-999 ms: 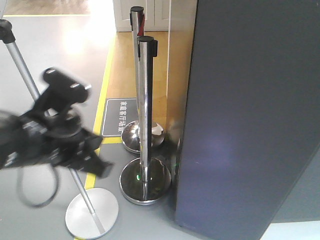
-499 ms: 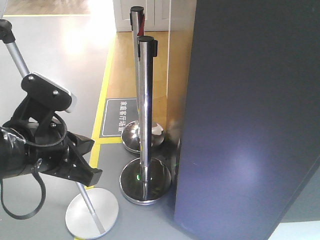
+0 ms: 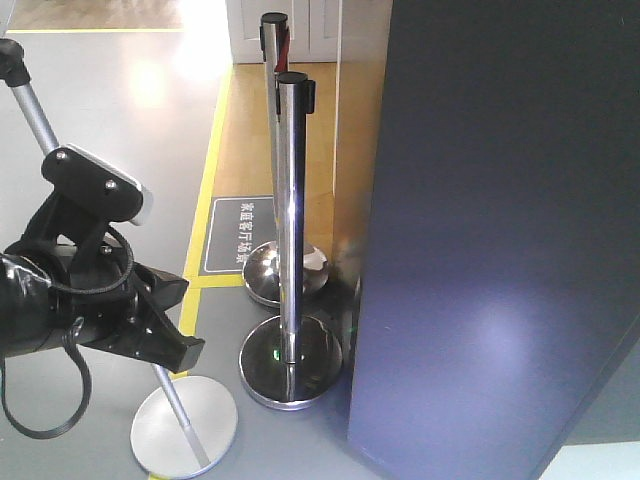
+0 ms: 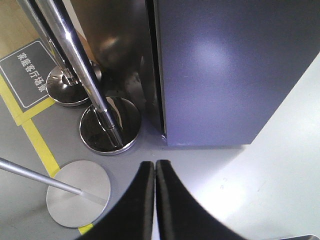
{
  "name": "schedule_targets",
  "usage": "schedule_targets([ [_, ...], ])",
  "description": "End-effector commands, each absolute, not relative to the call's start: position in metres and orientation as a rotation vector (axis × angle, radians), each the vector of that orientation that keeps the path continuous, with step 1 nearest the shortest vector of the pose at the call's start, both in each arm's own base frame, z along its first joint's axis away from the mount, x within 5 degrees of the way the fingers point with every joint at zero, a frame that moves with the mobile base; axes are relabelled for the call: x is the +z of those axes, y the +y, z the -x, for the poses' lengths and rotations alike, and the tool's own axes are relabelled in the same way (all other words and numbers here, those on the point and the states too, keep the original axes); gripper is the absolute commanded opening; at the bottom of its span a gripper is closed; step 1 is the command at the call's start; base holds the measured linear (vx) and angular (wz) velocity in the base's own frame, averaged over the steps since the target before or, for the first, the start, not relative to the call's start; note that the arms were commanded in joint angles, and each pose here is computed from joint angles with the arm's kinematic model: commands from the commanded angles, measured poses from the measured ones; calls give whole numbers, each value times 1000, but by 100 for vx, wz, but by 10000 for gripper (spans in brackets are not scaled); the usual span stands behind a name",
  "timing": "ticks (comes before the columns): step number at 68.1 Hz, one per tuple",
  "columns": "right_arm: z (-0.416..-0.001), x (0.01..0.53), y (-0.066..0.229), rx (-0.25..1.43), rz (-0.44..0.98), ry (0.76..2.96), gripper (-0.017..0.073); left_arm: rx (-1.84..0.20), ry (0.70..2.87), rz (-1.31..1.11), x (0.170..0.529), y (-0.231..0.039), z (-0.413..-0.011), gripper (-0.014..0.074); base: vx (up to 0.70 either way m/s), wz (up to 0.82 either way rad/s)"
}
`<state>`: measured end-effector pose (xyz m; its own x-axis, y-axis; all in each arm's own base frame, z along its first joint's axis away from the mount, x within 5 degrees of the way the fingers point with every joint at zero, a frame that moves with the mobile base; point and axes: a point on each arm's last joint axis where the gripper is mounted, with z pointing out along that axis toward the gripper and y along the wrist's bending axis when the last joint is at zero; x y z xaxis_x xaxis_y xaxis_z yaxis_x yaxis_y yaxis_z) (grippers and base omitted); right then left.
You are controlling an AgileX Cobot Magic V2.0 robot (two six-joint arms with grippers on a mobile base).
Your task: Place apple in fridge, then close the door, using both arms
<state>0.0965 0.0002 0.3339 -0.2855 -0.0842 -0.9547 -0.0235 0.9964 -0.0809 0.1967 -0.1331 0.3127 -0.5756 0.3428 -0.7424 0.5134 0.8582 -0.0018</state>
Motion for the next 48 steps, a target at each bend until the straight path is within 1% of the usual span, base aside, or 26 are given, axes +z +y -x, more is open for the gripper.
schedule_targets([
  [1,-120,354,0,-136,137,1681,-13,-320,2136,-580,330,-134,-198,-6,0,0],
  [8,-146,356,2,-126,152,1615,-10,-320,2136,-580,330,-134,-198,-6,0,0],
  [17,-184,355,4,-48,90,1564,-10,-320,2136,-580,330,-134,-198,-6,0,0],
  [35,-266,366,6,-51,99,1603,-10,-320,2135,-580,330,-134,-198,-6,0,0],
  [48,-327,376,-16,-101,38,1603,-9,-320,2135,-580,330,-134,-198,-6,0,0],
])
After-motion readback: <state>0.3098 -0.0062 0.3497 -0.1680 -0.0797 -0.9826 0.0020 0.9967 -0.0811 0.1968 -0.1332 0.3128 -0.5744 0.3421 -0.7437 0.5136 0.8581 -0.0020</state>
